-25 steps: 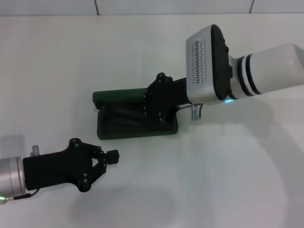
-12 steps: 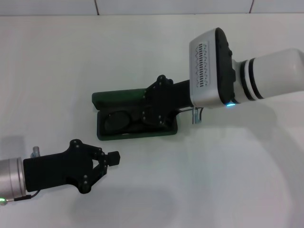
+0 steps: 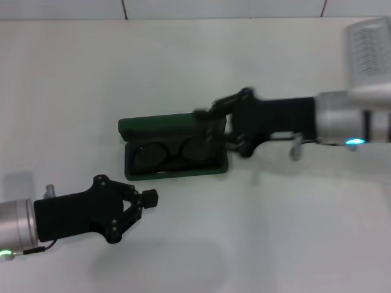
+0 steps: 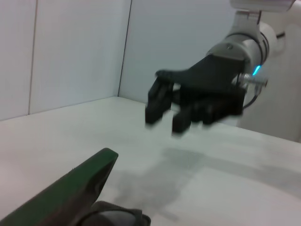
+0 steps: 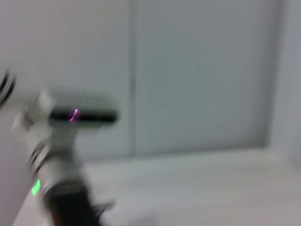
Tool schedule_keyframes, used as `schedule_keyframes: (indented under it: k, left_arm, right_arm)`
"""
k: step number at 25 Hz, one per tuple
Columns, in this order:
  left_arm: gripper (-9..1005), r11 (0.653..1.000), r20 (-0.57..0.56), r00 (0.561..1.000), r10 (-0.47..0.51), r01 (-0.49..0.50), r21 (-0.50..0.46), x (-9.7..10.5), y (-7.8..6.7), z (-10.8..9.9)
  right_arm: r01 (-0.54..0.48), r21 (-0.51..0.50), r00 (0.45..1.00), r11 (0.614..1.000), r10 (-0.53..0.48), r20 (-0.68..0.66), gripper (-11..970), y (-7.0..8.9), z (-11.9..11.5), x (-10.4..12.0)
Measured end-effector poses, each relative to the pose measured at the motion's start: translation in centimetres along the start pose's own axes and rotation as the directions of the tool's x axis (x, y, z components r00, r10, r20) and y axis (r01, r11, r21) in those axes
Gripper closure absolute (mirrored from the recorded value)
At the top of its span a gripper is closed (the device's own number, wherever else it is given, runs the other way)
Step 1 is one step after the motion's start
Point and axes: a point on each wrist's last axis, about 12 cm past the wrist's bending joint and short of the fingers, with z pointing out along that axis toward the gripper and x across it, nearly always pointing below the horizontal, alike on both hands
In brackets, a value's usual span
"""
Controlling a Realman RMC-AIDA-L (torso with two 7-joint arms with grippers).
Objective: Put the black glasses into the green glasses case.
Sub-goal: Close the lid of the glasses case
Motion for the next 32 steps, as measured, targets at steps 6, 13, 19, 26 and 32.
schedule_keyframes:
  k: [6, 13, 19, 26, 32]
  left_arm:
    - [997, 1.0, 0.02, 1.0, -0.009, 0.009, -0.003, -1.0, 0.8, 1.0]
    - [997, 0.994, -0.012, 0.998, -0.058, 0.056, -0.089, -1.4, 2.6, 1.8]
    - [997, 0.988, -0.03, 0.996, -0.083, 0.079, -0.13, -1.5, 3.4, 2.0]
    - [997, 0.98, -0.042, 0.993, -0.112, 0.103, -0.172, -1.5, 4.1, 1.7]
    - [997, 0.963, -0.023, 0.992, -0.124, 0.114, -0.245, -1.7, 5.0, 1.6]
  right_arm:
    - [-0.172, 0.184, 0.975, 0.968, 0.142, 0.169, 682, 0.4, -7.7, 4.0]
    - [-0.238, 0.284, 0.964, 0.929, 0.191, 0.184, 431, 3.5, -13.2, 9.0]
    - [-0.212, 0.321, 0.976, 0.923, 0.181, 0.124, 239, 6.4, -14.9, 11.7]
    - [-0.194, 0.292, 0.98, 0.936, 0.171, 0.103, 92, 7.4, -14.4, 12.2]
    - [-0.198, 0.267, 0.979, 0.943, 0.178, 0.096, 85, 7.6, -13.6, 12.3]
